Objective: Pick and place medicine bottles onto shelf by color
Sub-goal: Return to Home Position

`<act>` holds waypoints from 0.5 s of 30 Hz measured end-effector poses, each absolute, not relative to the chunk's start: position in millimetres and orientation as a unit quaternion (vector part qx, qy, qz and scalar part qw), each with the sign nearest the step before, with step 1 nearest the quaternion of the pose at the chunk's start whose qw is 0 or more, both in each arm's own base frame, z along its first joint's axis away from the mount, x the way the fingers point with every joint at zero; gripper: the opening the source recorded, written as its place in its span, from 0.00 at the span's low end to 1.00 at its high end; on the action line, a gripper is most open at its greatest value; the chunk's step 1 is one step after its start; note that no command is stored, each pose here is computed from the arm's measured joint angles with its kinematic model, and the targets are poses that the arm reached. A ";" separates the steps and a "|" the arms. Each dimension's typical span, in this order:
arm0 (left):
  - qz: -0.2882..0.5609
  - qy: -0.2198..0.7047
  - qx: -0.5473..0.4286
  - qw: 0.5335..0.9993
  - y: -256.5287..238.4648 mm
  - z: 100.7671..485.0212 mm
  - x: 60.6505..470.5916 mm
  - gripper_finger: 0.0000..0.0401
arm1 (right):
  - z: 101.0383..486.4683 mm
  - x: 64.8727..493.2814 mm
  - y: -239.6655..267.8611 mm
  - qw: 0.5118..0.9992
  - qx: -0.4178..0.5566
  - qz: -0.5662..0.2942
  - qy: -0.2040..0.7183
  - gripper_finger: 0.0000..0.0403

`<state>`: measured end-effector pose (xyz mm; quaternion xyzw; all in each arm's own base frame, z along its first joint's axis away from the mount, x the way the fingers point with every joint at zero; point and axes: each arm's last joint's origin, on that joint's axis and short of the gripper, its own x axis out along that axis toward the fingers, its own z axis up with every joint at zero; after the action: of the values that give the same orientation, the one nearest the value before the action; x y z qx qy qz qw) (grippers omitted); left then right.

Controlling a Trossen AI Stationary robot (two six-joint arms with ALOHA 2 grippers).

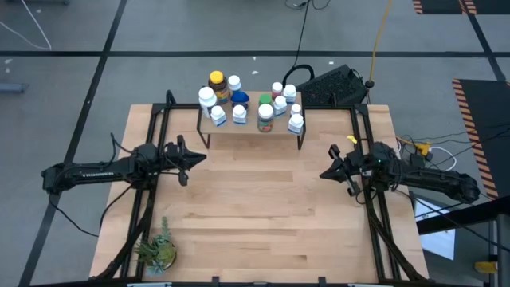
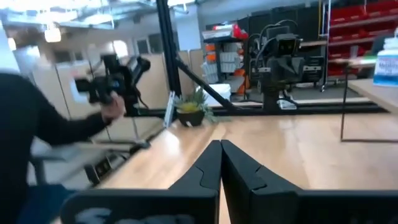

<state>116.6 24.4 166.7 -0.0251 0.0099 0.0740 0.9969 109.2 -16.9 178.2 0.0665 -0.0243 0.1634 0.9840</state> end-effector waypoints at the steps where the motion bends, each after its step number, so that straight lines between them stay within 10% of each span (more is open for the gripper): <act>1: 0.067 0.001 -0.024 0.997 24.0 168.4 116.4 0.05 | 178.1 109.0 -17.1 0.985 0.049 0.162 -0.027 0.00; 15: 0.034 0.011 -0.021 0.999 22.3 166.8 114.0 0.05 | 180.8 104.1 -21.3 0.989 -0.013 0.142 -0.049 0.00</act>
<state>114.0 22.3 166.8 -0.0206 0.0111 0.0341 0.9991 104.1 -21.3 180.8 -0.0129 -0.0493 0.1421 0.9885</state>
